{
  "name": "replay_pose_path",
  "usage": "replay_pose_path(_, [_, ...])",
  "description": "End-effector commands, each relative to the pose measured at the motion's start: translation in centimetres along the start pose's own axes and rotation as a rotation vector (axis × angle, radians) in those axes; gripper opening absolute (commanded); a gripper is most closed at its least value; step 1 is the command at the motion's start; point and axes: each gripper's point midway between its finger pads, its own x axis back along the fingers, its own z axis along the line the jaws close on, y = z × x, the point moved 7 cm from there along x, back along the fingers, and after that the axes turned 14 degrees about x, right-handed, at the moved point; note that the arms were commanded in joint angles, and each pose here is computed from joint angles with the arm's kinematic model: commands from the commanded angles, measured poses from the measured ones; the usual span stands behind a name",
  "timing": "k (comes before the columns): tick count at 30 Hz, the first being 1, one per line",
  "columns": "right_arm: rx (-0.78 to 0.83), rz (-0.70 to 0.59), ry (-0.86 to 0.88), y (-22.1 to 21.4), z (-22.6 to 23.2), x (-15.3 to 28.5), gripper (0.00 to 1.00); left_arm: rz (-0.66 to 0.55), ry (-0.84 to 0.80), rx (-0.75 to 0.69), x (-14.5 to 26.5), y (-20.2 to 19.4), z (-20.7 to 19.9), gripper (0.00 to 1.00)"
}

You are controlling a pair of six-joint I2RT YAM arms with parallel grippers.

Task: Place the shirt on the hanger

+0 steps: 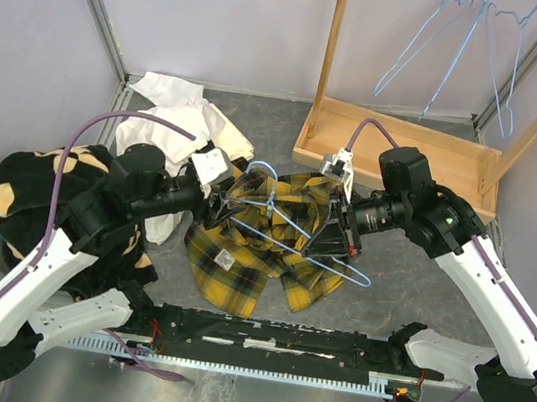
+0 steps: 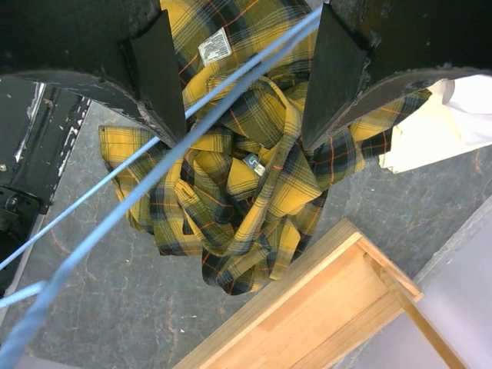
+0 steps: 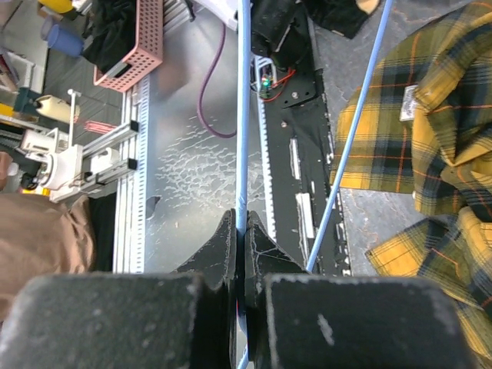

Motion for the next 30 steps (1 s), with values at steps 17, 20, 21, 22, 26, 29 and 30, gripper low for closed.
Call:
replay_pose_path(17, [0.071,0.002,-0.105,2.9,-1.0,0.3,0.05,-0.073,-0.18,0.04,0.2,3.0,-2.2,0.03])
replay_pose_path(20, [0.097,0.029,-0.154,3.2,-1.8,0.5,0.11,-0.073,-0.184,0.039,0.3,2.9,-2.3,0.03])
replay_pose_path(21, [0.112,0.036,-0.176,3.4,-2.0,0.6,0.14,-0.069,-0.186,0.039,0.3,2.8,-2.3,0.03])
replay_pose_path(22, [0.127,0.044,-0.195,3.5,-2.2,0.7,0.17,-0.069,-0.188,0.036,0.4,2.8,-2.3,0.03])
replay_pose_path(26, [0.173,0.071,-0.28,4.1,-3.3,1.1,0.22,-0.056,-0.189,0.03,0.4,2.6,-2.3,0.03])
replay_pose_path(29, [0.2,0.073,-0.292,4.3,-3.8,1.0,0.3,-0.044,-0.19,0.029,0.4,2.3,-2.3,0.03])
replay_pose_path(30, [0.213,0.07,-0.3,4.5,-3.9,1.0,0.33,-0.04,-0.189,0.027,0.3,2.3,-2.2,0.03])
